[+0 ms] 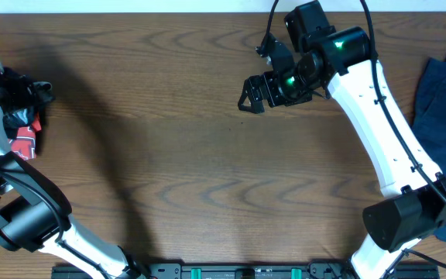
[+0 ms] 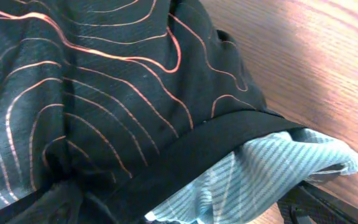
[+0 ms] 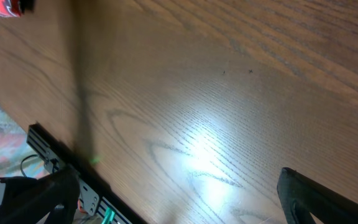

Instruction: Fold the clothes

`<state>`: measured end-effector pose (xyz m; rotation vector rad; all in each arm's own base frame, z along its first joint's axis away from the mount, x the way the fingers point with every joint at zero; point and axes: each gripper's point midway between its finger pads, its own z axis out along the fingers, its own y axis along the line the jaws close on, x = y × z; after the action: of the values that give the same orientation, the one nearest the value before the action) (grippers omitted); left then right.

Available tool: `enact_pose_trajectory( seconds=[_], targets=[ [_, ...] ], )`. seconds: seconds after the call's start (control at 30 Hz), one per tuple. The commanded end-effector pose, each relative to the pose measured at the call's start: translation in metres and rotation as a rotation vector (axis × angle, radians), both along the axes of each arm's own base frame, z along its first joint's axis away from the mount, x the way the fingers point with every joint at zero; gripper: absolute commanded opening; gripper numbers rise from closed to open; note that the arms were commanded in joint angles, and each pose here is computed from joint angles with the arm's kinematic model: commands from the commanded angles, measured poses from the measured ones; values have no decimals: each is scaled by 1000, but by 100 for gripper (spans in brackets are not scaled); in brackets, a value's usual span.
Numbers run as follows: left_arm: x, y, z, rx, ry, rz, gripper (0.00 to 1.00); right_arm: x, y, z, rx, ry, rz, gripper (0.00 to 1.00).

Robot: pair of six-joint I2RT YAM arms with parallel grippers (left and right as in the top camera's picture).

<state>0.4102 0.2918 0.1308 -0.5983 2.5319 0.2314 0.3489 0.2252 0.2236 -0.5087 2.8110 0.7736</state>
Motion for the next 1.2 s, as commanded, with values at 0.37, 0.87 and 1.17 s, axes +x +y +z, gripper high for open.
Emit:
enact_pose_trajectory(
  seconds=[0.37, 0.87, 1.17],
  targets=[
    [-11, 21, 38, 127, -11, 96, 98, -7, 2, 5, -1, -10, 23, 99],
    [-3, -43, 34, -85, -30, -117, 98, -9, 5, 4, -2, -4, 31, 99],
    [-10, 4, 46, 134, 7, 61, 100, -9, 6, 5, -1, -8, 34, 99]
  ],
)
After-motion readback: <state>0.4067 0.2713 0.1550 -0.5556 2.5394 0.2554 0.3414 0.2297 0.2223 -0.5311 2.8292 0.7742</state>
